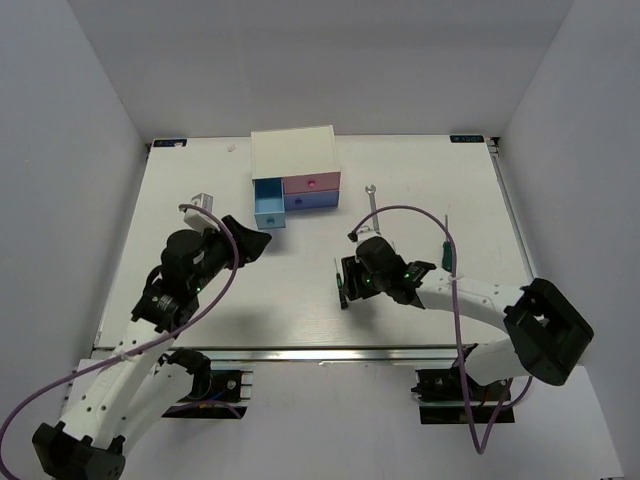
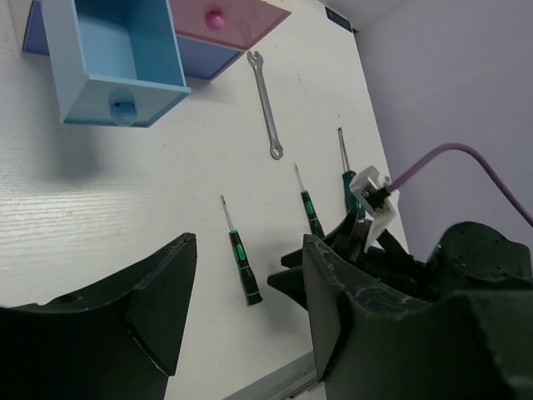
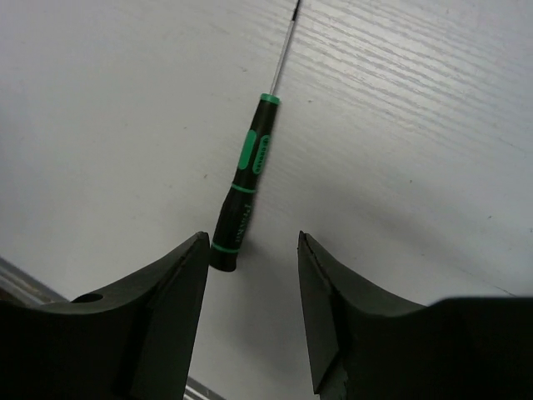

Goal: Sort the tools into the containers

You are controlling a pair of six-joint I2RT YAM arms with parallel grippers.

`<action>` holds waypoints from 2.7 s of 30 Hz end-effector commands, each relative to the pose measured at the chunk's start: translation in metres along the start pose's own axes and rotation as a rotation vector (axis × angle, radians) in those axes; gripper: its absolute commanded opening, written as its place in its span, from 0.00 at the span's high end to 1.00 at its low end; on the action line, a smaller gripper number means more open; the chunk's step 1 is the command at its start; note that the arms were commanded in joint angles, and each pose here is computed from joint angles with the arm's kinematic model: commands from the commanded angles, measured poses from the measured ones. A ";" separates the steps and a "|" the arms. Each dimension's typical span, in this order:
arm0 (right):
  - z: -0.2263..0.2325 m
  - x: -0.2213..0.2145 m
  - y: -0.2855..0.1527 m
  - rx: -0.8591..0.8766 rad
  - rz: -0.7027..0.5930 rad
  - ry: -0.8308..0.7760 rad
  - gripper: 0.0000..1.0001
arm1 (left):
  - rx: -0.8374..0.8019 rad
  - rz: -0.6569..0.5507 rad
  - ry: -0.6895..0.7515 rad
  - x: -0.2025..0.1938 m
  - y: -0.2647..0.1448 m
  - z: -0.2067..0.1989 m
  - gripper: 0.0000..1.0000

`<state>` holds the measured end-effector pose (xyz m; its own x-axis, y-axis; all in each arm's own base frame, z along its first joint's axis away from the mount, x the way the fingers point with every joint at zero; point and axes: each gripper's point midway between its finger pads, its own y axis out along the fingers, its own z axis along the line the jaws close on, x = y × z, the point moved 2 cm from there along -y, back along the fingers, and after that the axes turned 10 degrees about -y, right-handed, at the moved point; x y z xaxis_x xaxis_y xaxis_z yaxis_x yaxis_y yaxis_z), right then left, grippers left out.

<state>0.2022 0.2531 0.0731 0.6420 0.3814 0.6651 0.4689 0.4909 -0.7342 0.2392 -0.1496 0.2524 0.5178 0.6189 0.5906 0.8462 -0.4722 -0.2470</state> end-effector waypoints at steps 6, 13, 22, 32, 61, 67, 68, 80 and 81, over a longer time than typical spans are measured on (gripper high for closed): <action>0.005 0.026 0.019 -0.054 -0.091 0.029 0.47 | -0.020 0.002 -0.021 -0.015 -0.025 0.009 0.37; 0.015 0.018 0.022 -0.030 -0.065 0.031 0.47 | 0.020 -0.033 -0.032 -0.013 -0.040 0.016 0.37; 0.014 -0.005 0.033 -0.094 -0.030 0.015 0.51 | 0.046 -0.067 -0.038 -0.008 -0.050 0.019 0.37; 0.005 -0.045 0.038 -0.154 -0.004 -0.053 0.61 | 0.081 -0.084 -0.036 -0.008 -0.056 0.028 0.37; 0.072 0.174 -0.087 0.217 -0.313 -0.337 1.00 | 0.051 -0.131 0.026 0.012 -0.057 0.010 0.36; 0.075 0.204 -0.083 0.255 -0.241 -0.347 1.00 | 0.040 -0.154 0.023 0.017 -0.059 0.007 0.36; 0.075 0.207 -0.078 0.280 -0.215 -0.326 1.00 | 0.038 -0.157 0.022 0.017 -0.060 0.006 0.36; 0.051 0.226 -0.029 0.323 -0.007 -0.123 1.00 | 0.039 -0.204 0.002 0.027 -0.064 0.002 0.36; 0.053 0.234 -0.026 0.328 -0.014 -0.125 1.00 | 0.040 -0.208 0.000 0.028 -0.064 0.002 0.36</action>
<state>0.3134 0.3638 0.2292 0.5358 0.4815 0.6936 0.2795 0.6741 -0.6838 0.1993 -0.1044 0.2615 0.3818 0.6767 0.6295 0.9221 -0.3257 -0.2091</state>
